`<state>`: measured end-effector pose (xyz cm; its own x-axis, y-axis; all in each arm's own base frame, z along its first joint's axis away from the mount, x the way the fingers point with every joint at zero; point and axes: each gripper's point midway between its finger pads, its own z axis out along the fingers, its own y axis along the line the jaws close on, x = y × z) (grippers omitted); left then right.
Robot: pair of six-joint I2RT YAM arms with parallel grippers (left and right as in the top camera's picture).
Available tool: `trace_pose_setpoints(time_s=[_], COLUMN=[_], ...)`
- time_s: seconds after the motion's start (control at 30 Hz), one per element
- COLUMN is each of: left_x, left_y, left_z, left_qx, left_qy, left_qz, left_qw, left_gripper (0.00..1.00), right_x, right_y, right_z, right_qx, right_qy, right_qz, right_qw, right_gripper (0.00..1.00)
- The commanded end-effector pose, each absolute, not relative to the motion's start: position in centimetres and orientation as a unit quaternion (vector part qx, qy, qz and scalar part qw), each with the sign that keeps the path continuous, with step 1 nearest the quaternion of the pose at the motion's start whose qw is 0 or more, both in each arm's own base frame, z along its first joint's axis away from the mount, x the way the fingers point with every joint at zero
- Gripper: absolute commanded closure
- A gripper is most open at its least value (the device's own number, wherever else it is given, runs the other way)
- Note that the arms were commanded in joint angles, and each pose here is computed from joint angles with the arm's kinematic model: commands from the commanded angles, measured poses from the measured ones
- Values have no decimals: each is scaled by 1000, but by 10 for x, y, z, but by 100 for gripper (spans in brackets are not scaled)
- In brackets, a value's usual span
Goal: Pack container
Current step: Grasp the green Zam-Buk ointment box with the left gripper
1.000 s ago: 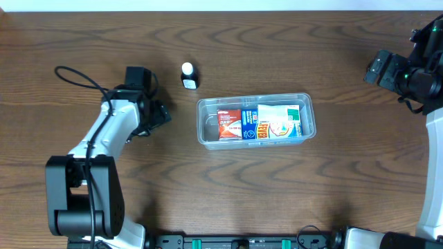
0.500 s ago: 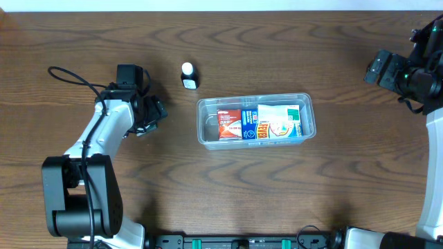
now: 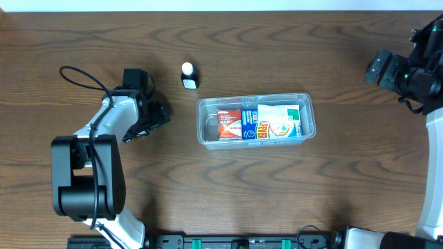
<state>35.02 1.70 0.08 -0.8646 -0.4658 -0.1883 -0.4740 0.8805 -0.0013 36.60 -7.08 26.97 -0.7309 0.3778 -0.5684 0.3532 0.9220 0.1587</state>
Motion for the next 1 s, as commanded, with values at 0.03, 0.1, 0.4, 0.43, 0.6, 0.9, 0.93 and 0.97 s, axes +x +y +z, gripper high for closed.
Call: trace_pose_setpoints(time_s=[0.03,0.1,0.4,0.43,0.6,0.9,0.93,0.97], left_x=[349,349,351,351,352,351,351,352], left_y=[20,20,20,20,20,20,20,20], left_z=[-1,-1,-1,0,0,6,9,13], left_qx=[-240,-238,-225,-225,-224,-224,-224,-224], left_qy=[966,967,969,969,970,969,969,969], left_qz=[26,26,27,27,27,26,25,24], left_qw=[91,91,93,94,95,98,100,103], left_gripper=[2,7,27,28,40,40,41,41], right_x=[366,367,367,366,367,366,367,366], right_y=[-72,-72,-72,-72,-72,-72,-72,-72], right_z=[270,270,270,270,270,270,270,270], right_qx=[204,204,204,204,204,204,204,204], right_qy=[928,928,928,928,928,928,928,928], right_qz=[24,24,24,24,24,24,24,24], right_qw=[310,310,310,310,310,310,310,310], right_gripper=[1,1,1,1,1,1,1,1])
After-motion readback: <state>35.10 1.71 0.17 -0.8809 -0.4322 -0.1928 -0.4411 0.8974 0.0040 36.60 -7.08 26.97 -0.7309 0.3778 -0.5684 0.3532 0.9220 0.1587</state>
